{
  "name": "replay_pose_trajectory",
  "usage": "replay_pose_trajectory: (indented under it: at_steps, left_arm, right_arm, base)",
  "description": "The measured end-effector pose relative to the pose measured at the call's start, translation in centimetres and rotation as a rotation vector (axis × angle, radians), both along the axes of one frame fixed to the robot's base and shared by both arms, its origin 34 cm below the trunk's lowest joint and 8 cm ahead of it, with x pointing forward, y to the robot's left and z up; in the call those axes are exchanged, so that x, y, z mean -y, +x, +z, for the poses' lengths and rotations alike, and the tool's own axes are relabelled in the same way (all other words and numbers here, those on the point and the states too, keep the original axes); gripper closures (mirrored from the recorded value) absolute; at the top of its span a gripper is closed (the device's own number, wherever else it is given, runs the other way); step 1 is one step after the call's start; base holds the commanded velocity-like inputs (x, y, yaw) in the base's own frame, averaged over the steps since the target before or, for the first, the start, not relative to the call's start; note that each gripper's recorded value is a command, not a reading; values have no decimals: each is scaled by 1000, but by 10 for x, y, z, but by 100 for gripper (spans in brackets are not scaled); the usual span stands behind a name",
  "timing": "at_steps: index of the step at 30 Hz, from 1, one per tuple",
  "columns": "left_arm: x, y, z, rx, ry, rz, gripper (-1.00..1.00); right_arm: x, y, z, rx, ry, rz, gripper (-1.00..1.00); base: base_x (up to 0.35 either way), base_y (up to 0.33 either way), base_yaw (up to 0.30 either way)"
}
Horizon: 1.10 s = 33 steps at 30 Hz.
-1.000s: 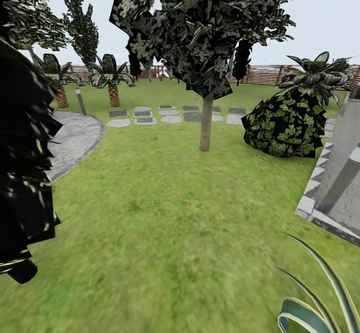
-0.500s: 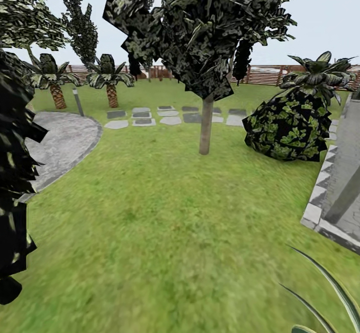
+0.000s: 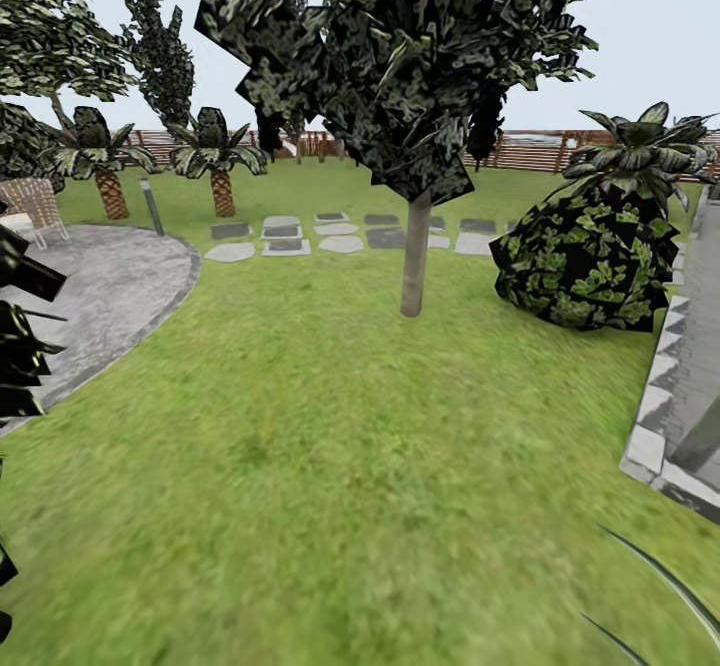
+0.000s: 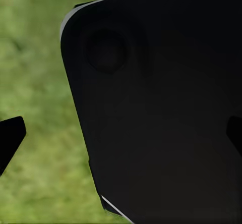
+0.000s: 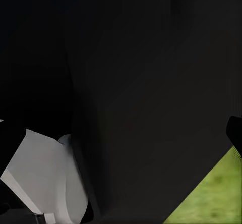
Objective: Take the three Easter eggs out of the wicker basket on the lawn in the garden, then place them on the lawn next to a single tree (choose any tree) so that all three eggs are next to the same tree and none are left in the basket.
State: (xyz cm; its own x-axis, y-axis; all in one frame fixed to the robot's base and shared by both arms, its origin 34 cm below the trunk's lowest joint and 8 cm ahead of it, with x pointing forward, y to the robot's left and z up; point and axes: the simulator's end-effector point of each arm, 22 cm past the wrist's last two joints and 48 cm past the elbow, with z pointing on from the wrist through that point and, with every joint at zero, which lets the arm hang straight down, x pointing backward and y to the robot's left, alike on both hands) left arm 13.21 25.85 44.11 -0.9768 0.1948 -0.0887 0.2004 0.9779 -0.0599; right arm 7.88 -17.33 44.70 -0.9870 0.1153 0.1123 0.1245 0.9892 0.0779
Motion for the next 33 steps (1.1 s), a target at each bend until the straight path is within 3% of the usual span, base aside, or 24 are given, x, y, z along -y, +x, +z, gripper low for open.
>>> replay_pose_trajectory:
  at_steps: [33]
  left_arm:
    - [0,0,0,0,0,0,-100]
  right_arm:
    - [0,0,0,-1,0,0,-100]
  base:
    - [337,0,13]
